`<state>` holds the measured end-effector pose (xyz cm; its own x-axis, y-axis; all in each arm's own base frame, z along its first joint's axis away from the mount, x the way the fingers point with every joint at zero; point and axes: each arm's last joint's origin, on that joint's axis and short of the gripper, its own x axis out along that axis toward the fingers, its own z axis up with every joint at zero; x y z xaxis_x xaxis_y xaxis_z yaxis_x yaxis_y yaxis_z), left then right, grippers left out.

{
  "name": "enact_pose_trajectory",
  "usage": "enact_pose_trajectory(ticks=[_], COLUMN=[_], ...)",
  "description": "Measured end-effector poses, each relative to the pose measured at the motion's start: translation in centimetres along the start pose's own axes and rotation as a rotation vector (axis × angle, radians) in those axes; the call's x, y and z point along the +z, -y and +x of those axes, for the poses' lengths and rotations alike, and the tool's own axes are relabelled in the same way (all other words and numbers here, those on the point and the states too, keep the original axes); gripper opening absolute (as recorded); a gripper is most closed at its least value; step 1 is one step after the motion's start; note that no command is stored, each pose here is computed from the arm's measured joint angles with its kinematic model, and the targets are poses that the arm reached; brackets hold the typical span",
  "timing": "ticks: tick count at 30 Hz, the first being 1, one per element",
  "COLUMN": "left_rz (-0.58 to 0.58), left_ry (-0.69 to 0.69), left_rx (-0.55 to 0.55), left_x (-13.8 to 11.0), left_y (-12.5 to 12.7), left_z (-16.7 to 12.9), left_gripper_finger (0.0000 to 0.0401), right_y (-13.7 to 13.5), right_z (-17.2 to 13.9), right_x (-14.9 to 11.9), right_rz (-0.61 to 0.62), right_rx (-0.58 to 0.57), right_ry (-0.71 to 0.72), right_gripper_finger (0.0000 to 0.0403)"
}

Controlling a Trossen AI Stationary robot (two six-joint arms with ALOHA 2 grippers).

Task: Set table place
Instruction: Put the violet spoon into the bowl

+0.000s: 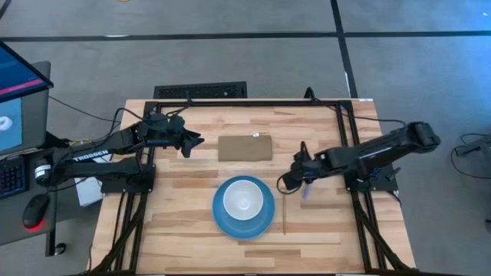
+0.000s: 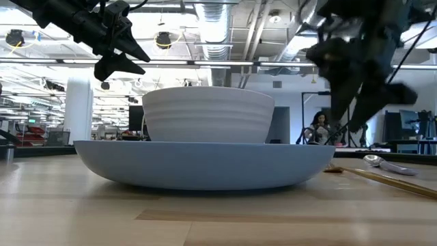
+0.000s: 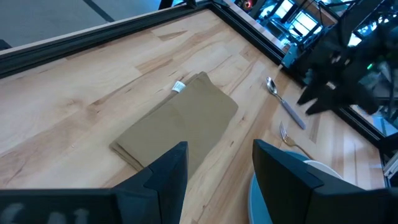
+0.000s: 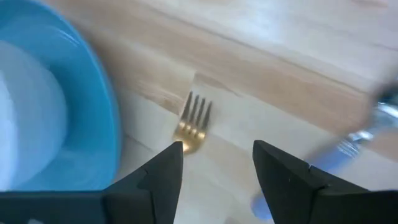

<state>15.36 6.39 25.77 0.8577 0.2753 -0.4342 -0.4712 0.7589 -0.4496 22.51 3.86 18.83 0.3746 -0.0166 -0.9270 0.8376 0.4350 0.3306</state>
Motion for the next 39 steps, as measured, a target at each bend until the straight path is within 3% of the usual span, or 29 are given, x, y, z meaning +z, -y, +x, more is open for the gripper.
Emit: enact_pose_trajectory(ticks=[7, 10, 19, 23, 29, 39], left_rz=[0.000, 0.000, -0.044, -0.056, -0.057, -0.068], left_ry=[0.000, 0.001, 0.001, -0.003, -0.003, -0.017], left_rx=[0.000, -0.001, -0.001, -0.006, -0.007, -0.031], left_x=[0.0, 0.0, 0.0, 0.0, 0.0, 0.0], left_y=[0.0, 0.0, 0.0, 0.0, 0.0, 0.1], left_z=[0.0, 0.0, 0.0, 0.0, 0.0, 0.0], left_gripper_finger=[0.0169, 0.0169, 0.0169, 0.0169, 0.0169, 0.0169], right_y=[2.7, 3.6, 4.3, 4.8, 4.6, 7.0], right_z=[-3.7, -4.0, -4.0, -4.0, -3.7, -2.1], right_x=[0.2, 0.2, 1.9, 2.7, 3.9, 5.1], right_rz=[0.292, 0.314, -0.019, -0.284, -0.284, -0.357], right_rx=[-0.190, -0.266, -0.316, -0.339, -0.291, -0.256], right_ry=[-0.010, -0.013, 0.038, -0.015, 0.017, -0.087], right_gripper_finger=[0.0217, 0.0217, 0.0219, 0.0219, 0.0213, 0.0194])
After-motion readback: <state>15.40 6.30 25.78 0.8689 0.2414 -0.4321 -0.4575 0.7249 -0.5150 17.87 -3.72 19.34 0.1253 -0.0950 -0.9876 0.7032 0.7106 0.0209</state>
